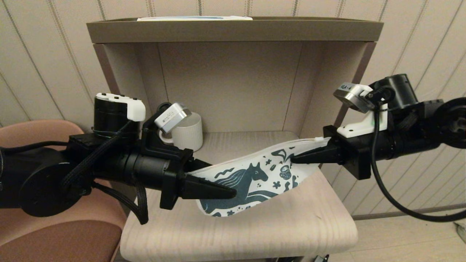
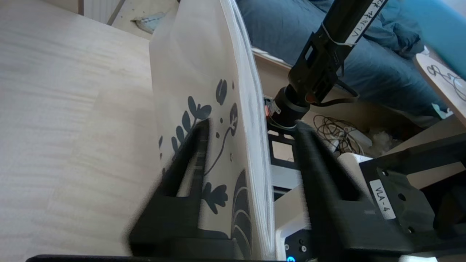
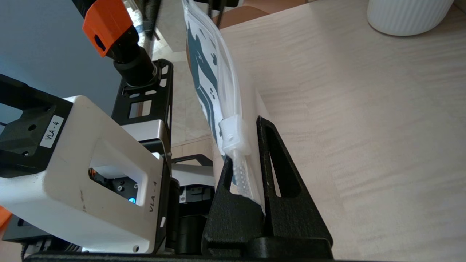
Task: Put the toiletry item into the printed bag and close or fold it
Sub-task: Hand it to the other hand, then close the strorage bag and place it on the desk
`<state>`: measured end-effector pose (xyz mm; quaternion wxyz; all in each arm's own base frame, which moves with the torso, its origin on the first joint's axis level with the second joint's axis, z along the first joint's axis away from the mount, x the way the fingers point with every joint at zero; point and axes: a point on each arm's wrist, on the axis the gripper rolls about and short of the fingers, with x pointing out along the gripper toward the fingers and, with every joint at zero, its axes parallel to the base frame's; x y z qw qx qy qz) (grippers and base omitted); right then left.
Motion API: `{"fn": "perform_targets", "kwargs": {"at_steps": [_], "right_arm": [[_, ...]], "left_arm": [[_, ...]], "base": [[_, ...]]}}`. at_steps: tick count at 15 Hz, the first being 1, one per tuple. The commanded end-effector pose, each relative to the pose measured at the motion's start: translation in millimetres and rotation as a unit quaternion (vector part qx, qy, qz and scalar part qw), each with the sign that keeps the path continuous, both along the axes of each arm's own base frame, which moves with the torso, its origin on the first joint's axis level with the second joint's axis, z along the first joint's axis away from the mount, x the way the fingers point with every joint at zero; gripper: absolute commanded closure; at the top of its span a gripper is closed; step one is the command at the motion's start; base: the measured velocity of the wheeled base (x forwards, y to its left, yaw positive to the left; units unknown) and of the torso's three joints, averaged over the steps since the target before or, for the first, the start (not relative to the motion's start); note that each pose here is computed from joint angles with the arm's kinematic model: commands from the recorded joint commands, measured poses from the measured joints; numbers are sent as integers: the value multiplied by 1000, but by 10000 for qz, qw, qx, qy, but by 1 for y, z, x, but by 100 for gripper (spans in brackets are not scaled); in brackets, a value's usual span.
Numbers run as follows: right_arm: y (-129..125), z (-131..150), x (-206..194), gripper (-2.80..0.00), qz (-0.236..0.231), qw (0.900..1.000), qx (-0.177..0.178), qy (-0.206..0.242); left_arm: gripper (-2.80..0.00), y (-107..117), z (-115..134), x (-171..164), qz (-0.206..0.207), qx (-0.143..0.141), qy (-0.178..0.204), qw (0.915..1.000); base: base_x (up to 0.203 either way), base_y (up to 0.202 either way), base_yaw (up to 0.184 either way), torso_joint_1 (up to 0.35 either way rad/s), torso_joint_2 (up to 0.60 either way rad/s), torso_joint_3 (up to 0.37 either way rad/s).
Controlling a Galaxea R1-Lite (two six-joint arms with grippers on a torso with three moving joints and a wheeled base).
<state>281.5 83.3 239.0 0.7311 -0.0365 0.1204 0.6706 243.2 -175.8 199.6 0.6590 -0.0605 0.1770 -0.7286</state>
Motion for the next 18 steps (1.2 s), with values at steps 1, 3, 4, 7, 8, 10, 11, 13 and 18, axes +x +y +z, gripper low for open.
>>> {"fn": "perform_targets", "kwargs": {"at_steps": [1, 3, 4, 7, 8, 10, 11, 13, 18], "right_arm": [[0, 0, 0, 0, 22, 10000, 19, -5], [2, -2, -3, 0, 60, 10000, 5, 43], [3, -2, -4, 0, 82, 10000, 3, 47], [14, -9, -10, 0, 137, 9997, -162, 115], [20, -10, -13, 0, 218, 9995, -207, 129], [32, -13, -18, 0, 367, 9988, -281, 157], [33, -15, -19, 0, 342, 9987, -336, 172], [34, -16, -20, 0, 365, 9986, -345, 187], [40, -17, -22, 0, 454, 9981, -368, 209]], "left_arm": [[-280, 1, 4, -2, -22, -49, -59, 10000], [-280, 8, 14, -5, 44, -145, -217, 9996], [-280, 10, 19, -8, 57, -187, -286, 9994], [-280, 11, 26, -9, 66, -251, -394, 9989], [-280, 11, 28, -9, 64, -266, -422, 9987], [-280, 10, 33, -8, 65, -316, -510, 9982], [-280, 10, 34, -7, 72, -324, -527, 9981], [0, 9, 34, -5, 80, -330, -542, 9980], [0, -3, 32, 5, 6, -314, -509, 9982]], "base": [[0, 0, 0, 0, 0, 0], [0, 0, 0, 0, 0, 0], [0, 0, 0, 0, 0, 0], [0, 0, 0, 0, 0, 0], [0, 0, 0, 0, 0, 0], [0, 0, 0, 0, 0, 0], [0, 0, 0, 0, 0, 0], [0, 0, 0, 0, 0, 0], [0, 0, 0, 0, 0, 0]]}}
